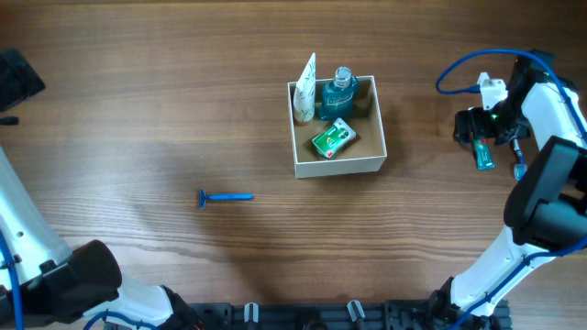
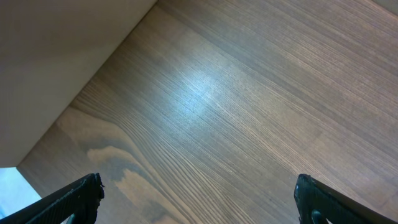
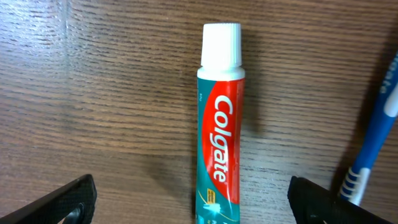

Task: Pack container
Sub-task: 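Lower the right gripper onto the Colgate tube and close on it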

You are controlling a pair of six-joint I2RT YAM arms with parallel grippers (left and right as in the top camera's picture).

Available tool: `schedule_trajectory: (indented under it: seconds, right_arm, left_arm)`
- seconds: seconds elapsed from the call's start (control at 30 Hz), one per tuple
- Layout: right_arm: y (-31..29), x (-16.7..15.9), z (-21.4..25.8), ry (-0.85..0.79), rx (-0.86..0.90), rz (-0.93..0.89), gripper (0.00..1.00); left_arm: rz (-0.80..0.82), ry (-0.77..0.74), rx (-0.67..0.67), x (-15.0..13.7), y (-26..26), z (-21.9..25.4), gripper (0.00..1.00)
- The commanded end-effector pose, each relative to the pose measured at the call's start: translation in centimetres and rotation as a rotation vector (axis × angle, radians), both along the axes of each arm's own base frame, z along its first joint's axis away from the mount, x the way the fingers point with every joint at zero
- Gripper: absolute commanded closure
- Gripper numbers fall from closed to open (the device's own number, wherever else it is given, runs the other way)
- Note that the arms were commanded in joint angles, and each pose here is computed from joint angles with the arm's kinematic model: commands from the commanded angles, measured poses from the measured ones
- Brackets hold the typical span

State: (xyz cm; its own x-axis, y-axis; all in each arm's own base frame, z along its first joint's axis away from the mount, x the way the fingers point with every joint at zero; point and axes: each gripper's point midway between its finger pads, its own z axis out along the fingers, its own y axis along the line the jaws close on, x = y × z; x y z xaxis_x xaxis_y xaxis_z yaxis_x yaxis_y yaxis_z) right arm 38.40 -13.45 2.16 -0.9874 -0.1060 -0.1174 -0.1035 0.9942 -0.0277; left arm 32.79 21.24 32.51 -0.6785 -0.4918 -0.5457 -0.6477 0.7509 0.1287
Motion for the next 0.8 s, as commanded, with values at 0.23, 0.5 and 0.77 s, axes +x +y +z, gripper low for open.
schedule_trajectory:
  seconds: [0.23,0.5,0.77]
  right_arm:
    - [0.6,-0.2,-1.8,0.032,0.037,0.049,0.00]
    - [1.0,0.3,-1.8,0.009,0.059,0.054,0.00]
    - [1.3,-0.2,-3.1,0.046,0.076,0.076,0.00]
  left_arm:
    - [0.017,-0.015,-0.008,0.1,0.2,0.1,0.00]
    - [0.017,-0.015,-0.008,0.1,0.2,0.1,0.00]
    - [0.017,-0.015,-0.008,0.1,0.2,0.1,0.00]
